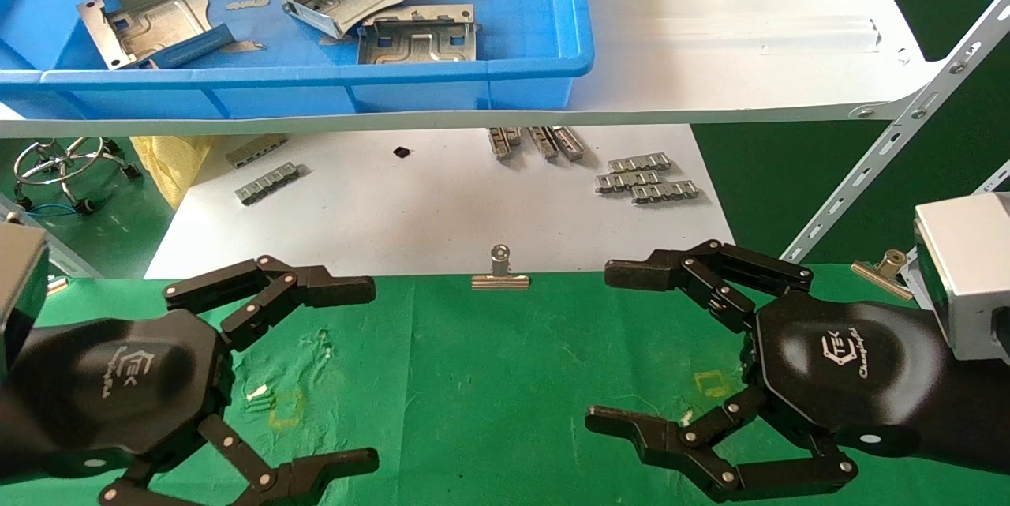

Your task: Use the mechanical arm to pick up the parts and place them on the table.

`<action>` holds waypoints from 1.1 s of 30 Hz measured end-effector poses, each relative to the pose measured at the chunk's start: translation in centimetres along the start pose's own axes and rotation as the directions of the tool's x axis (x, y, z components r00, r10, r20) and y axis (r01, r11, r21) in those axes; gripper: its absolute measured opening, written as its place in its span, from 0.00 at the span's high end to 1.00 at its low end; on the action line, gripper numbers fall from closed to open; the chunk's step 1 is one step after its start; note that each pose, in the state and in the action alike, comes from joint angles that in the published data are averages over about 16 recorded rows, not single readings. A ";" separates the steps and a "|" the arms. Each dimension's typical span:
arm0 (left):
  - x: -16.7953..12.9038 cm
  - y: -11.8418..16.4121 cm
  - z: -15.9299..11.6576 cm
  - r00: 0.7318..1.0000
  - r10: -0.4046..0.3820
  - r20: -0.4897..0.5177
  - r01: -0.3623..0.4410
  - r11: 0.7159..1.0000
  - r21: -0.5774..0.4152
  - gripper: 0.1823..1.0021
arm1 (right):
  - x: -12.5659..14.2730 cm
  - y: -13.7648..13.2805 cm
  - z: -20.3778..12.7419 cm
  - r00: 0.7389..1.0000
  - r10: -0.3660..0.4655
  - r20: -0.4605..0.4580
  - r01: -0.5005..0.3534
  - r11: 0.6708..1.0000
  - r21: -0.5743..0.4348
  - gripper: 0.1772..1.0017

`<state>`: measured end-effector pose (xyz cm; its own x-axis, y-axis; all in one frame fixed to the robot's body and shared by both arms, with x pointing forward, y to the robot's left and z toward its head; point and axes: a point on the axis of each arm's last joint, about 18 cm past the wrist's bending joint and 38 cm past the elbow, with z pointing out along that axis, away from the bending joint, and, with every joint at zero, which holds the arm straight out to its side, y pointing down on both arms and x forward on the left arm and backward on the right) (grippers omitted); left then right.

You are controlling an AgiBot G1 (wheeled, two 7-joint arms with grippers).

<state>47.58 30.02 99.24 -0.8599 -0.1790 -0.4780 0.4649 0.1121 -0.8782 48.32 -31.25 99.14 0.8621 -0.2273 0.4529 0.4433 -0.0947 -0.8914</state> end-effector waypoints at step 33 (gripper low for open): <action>0.0 0.0 0.0 1.000 0.000 0.000 0.000 1.000 0.000 0.00 | 0.0 0.0 0.0 1.000 0.000 0.000 0.000 1.000 0.000 0.00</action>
<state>47.58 30.02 99.24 -0.8599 -0.1790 -0.4780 0.4649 0.1120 -0.8782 48.32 -31.25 99.14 0.8621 -0.2273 0.4529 0.4433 -0.0947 -0.8914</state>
